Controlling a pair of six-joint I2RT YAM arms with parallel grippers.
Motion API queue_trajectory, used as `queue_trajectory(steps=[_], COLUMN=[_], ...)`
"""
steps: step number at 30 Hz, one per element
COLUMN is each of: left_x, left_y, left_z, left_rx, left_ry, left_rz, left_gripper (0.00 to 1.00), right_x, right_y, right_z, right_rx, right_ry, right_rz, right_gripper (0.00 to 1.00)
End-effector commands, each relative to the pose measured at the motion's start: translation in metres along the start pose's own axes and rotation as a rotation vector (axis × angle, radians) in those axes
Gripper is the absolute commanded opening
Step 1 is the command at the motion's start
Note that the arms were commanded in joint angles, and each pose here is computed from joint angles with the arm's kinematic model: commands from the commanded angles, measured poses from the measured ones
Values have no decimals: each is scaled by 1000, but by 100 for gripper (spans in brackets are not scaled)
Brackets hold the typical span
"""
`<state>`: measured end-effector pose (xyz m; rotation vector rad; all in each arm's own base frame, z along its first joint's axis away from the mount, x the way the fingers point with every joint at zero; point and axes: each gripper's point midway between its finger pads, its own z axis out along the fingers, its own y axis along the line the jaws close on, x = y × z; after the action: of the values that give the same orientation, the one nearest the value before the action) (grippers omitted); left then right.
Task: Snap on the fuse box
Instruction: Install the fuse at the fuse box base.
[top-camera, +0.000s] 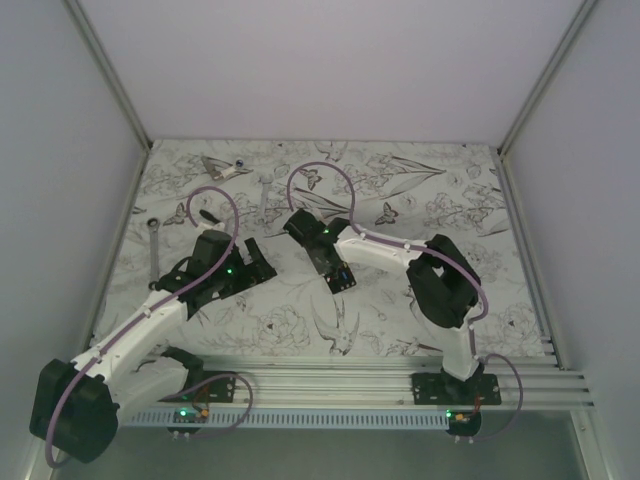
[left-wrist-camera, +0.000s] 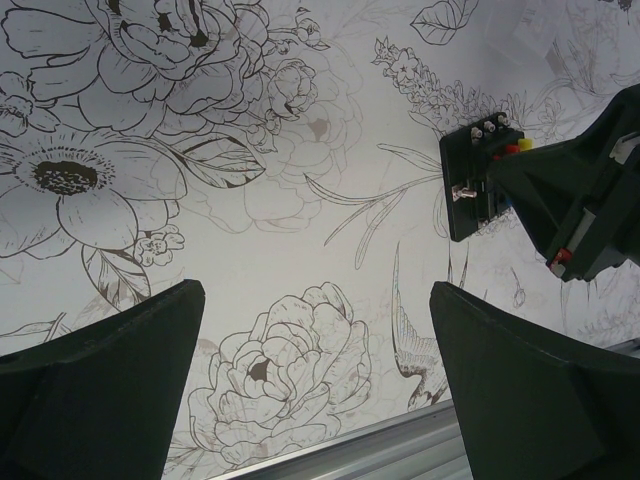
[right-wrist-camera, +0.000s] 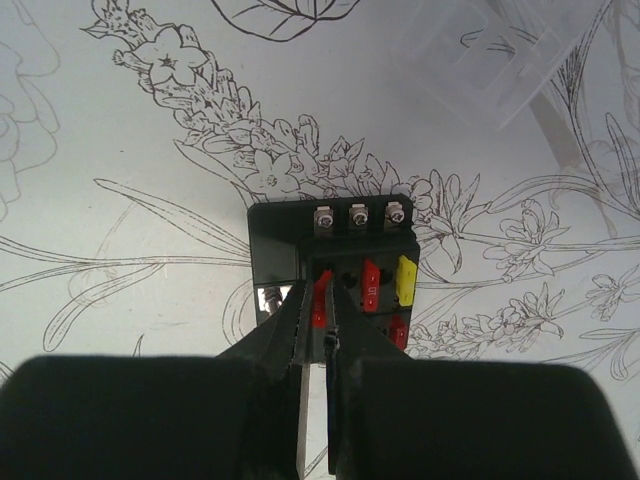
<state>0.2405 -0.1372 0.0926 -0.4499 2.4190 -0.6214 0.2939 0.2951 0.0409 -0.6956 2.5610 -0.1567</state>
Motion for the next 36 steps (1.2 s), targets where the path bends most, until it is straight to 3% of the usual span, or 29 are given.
queue_trajectory(steps=[1,6,22,36], left_x=[-1,-1,-1,0], left_y=[-2,-3,-5,-5], left_z=[-3,-3,-3,-4], left_rx=[3,6,14,18], left_ry=[11,12,15,16], left_rz=[-13,-13,-15,-17], left_gripper=[100,100,100,100], right_x=[-11,-11,0,18], right_y=[0,1,-11,-31], right_z=[-11,-9,-1,16], right_rx=[-41,-111,-263,-297], right_ry=[-39,-36,-13,14], right_rz=[45,86,146,153], right_gripper=[4,0,0,0])
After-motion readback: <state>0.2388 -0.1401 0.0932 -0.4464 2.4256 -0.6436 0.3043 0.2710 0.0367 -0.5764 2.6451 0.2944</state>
